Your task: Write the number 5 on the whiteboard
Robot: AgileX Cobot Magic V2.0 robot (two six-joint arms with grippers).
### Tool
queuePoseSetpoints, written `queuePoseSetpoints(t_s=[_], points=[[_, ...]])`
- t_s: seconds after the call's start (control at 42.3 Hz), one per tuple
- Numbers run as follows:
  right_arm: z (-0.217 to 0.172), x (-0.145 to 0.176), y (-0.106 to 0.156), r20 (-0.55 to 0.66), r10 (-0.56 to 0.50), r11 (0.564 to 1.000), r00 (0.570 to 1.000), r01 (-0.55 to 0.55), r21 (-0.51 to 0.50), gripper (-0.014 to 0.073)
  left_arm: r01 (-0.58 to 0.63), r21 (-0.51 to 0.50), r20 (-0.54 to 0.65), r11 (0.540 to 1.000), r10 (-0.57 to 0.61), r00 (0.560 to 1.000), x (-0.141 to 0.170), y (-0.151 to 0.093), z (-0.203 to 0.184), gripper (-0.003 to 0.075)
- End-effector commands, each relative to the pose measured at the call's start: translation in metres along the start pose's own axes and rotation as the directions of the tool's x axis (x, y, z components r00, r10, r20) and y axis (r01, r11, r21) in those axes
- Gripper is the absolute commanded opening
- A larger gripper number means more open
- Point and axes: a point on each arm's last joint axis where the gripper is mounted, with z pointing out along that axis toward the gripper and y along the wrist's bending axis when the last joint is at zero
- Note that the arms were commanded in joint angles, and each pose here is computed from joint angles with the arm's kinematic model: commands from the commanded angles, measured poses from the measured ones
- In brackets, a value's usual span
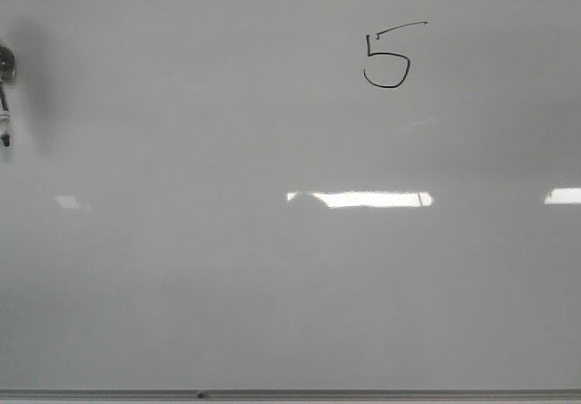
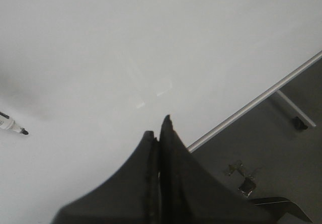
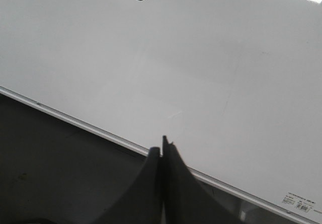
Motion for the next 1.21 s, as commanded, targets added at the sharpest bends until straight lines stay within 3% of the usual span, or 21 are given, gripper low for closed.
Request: queuePoseSetpoints(t_s=[0.0,0.331,0.426,0.52,0.78,1.04,1.182], points=[[-0.004,-0.010,-0.001,0.076,0.003,1.000,0.997,-0.003,0.009,-0.0069,-0.001,0.008,0.107,1.000,0.000,0.994,-0.014,-0.001,-0.009,-0.0020],[-0.004,-0.010,-0.001,0.076,0.003,1.000,0.997,-0.003,0.009,-0.0069,0.003,0.008,0.114,1.000,-0.004,0.993,-0.014,-0.001,-0.010,-0.0020],[-0.004,-0.010,-0.001,0.076,0.003,1.000,0.997,-0.003,0.009,-0.0069,-0.063,-0.105,0.135,0.992,0.077,0.988,-0.013,0.012,-0.017,-0.0020],[-0.004,-0.010,-0.001,0.076,0.003,1.000,0.997,-0.003,0.009,-0.0069,-0.024,-0.180,0.185,0.983,0.058,0.981,-0.005,0.025,-0.022,-0.0020],[-0.004,-0.010,-0.001,0.076,0.003,1.000,0.997,-0.003,0.009,-0.0069,0.197,-0.335,0.375,0.921,-0.061,0.925,0.063,0.046,-0.038,-0.0020],[-0.004,-0.010,-0.001,0.076,0.003,1.000,0.997,-0.003,0.009,-0.0069,0.289,-0.445,0.544,0.848,0.000,0.839,0.152,0.034,-0.029,-0.0020],[-0.004,-0.010,-0.001,0.076,0.003,1.000,0.997,-0.003,0.009,-0.0069,0.313,-0.468,0.606,0.826,0.042,0.794,0.180,0.031,-0.015,-0.0020]])
